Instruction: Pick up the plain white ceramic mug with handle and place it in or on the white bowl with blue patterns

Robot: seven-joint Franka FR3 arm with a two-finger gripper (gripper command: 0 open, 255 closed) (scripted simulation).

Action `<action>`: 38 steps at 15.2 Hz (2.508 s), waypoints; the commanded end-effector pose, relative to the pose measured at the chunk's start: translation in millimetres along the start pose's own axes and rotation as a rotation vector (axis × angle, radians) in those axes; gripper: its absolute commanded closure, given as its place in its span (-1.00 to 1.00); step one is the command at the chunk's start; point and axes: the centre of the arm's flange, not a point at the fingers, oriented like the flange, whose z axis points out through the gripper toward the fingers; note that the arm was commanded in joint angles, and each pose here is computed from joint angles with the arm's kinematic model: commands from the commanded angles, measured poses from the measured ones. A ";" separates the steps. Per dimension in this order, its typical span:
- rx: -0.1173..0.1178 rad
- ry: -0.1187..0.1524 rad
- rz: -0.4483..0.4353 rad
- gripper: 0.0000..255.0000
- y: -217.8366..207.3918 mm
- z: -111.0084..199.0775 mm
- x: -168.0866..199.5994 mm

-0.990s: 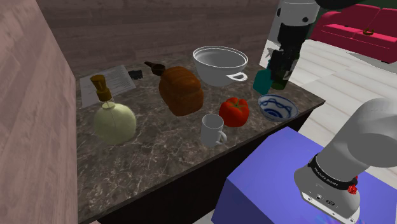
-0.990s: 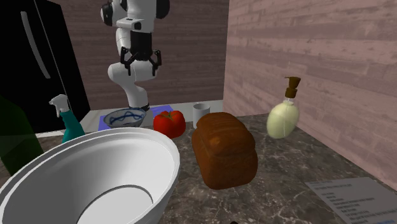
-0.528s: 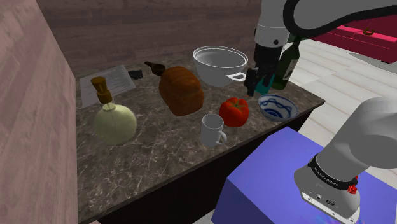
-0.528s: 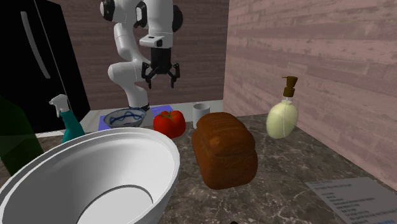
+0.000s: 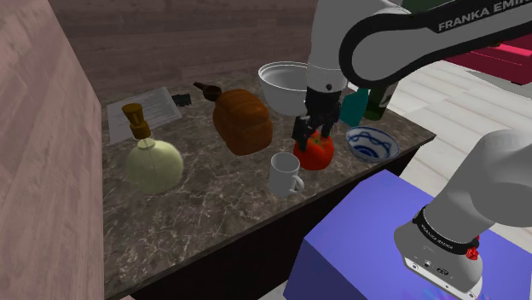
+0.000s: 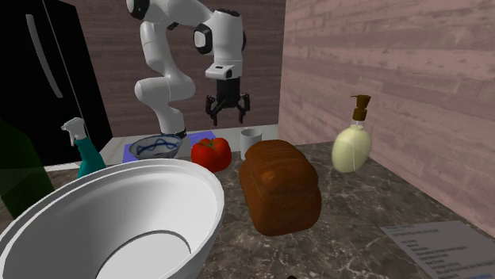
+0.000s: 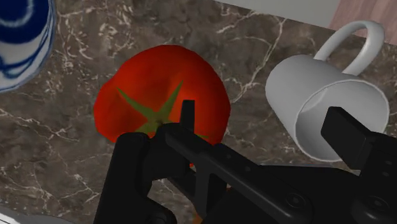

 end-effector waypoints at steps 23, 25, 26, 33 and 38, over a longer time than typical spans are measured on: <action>0.025 0.009 0.009 1.00 -40.9 67.7 20.0; 0.025 0.009 0.009 1.00 -40.9 67.7 20.0; 0.025 0.009 0.009 1.00 -40.8 67.6 20.0; 0.025 0.009 0.009 1.00 -40.4 46.6 19.1; 0.025 0.009 0.009 1.00 -39.7 20.2 17.8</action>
